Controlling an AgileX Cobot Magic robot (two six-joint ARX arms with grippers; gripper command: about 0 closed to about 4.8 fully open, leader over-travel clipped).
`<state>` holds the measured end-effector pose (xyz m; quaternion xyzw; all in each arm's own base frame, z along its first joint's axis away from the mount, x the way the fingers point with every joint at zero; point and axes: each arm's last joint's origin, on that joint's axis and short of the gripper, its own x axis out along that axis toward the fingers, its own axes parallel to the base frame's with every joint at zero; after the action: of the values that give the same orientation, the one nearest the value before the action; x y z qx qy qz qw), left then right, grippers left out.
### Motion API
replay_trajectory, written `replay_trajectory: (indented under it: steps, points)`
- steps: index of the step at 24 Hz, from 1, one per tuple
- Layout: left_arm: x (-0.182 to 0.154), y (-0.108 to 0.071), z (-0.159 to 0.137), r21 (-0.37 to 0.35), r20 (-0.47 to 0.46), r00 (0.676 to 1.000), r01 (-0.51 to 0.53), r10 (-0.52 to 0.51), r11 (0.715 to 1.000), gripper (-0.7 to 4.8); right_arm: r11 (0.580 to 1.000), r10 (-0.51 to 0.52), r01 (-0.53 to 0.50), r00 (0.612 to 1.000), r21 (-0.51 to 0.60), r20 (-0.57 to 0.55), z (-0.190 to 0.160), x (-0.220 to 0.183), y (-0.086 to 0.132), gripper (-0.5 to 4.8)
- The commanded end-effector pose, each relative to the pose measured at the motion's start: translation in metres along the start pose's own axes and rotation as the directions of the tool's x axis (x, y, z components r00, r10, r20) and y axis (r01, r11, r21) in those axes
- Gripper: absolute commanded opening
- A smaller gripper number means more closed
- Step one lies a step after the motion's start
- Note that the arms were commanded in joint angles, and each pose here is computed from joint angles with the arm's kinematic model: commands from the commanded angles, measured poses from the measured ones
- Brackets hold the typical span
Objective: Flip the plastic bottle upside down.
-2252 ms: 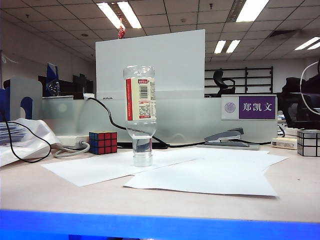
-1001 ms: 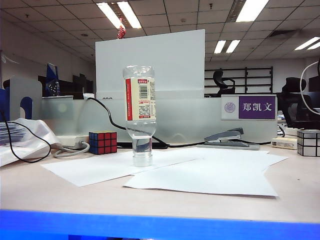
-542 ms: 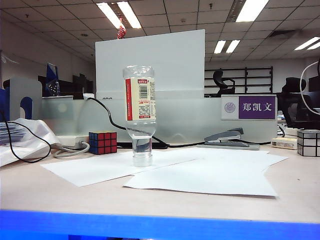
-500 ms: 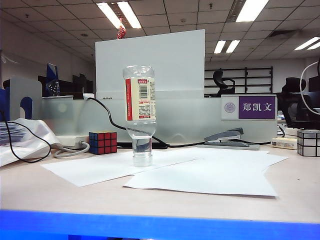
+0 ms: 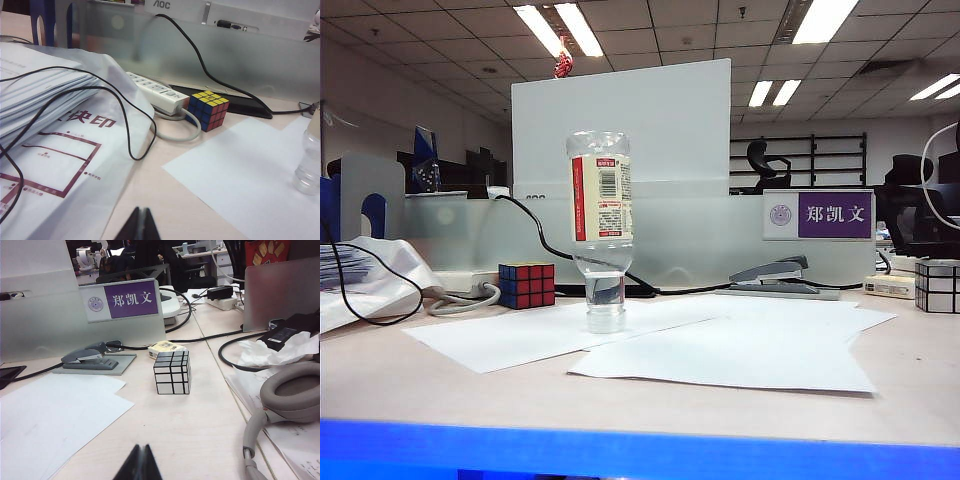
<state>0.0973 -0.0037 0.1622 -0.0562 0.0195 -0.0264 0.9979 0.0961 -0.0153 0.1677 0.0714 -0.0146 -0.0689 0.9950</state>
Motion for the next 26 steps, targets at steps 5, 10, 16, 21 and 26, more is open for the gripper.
replay_trajectory:
  steps: [5,10,16,21,26]
  points:
    - [-0.0002,0.0000,0.0016,0.001,0.015,1.000,0.002,-0.002,1.000,-0.05,0.997,0.071,-0.071,0.997,-0.017,0.006,-0.0013,0.0002,0.0066,-0.05]
    - [-0.0002,0.0000,0.0016,0.001,0.015,1.000,0.002,-0.002,1.000,-0.05,0.997,0.079,-0.079,0.997,-0.013,0.005,-0.0014,0.0002,0.0072,-0.05]
    - [-0.0002,0.0000,0.0016,0.001,0.015,1.000,0.002,-0.002,1.000,-0.05,0.994,0.104,-0.104,0.995,-0.015,0.002,-0.0017,0.0000,0.0098,-0.05]
    - [-0.0002,0.0000,0.0016,0.001,0.015,1.000,0.002,-0.002,1.000,-0.05,0.993,0.116,-0.116,0.993,-0.015,0.000,-0.0019,-0.0001,0.0109,-0.05]
    - [-0.0002,-0.0001,0.0016,0.001,0.015,1.000,0.002,-0.002,1.000,-0.05,0.993,0.117,-0.117,0.993,-0.015,0.000,-0.0018,-0.0001,0.0109,-0.05]
